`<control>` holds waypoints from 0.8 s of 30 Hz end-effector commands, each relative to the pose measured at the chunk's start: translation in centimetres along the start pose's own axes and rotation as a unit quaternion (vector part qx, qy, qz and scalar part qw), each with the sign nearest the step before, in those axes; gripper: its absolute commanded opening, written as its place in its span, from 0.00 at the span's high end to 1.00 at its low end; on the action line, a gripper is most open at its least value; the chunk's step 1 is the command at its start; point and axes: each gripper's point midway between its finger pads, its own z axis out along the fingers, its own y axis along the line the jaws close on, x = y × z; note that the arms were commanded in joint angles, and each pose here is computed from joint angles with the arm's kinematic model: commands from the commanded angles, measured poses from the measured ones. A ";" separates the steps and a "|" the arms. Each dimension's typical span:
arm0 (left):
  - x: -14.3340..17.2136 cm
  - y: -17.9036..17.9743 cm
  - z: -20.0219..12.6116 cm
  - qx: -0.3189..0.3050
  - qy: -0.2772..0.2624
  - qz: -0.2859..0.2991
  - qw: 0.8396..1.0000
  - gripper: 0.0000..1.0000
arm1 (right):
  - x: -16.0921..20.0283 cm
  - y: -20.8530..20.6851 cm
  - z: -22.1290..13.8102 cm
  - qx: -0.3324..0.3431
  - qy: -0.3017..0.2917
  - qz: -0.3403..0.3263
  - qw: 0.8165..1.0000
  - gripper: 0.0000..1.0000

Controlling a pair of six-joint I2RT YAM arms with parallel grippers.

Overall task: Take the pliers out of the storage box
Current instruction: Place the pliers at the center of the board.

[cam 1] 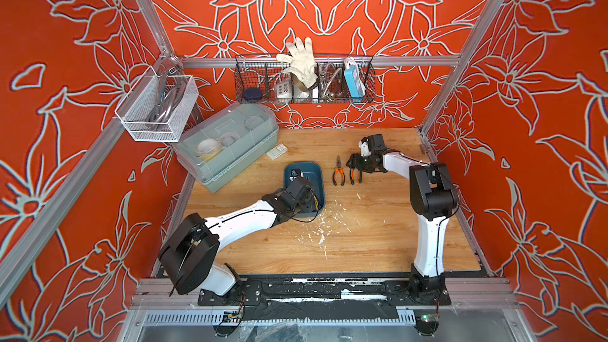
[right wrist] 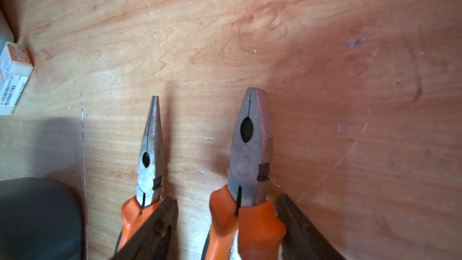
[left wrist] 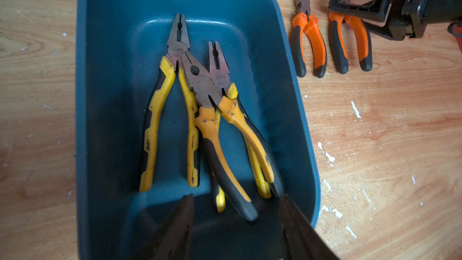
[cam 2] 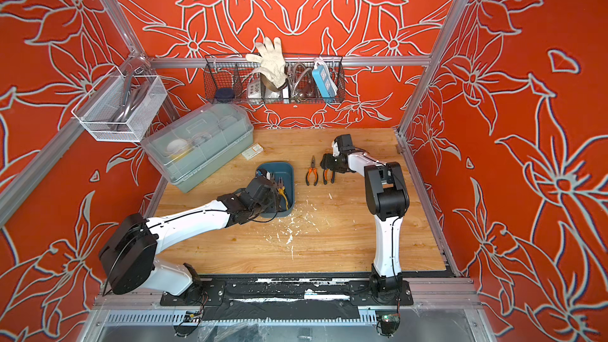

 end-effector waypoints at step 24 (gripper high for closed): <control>-0.5 -0.4 0.1 0.007 -0.001 -0.005 1.000 0.44 | 5.4 -1.3 -0.9 0.075 0.063 0.031 0.995 0.26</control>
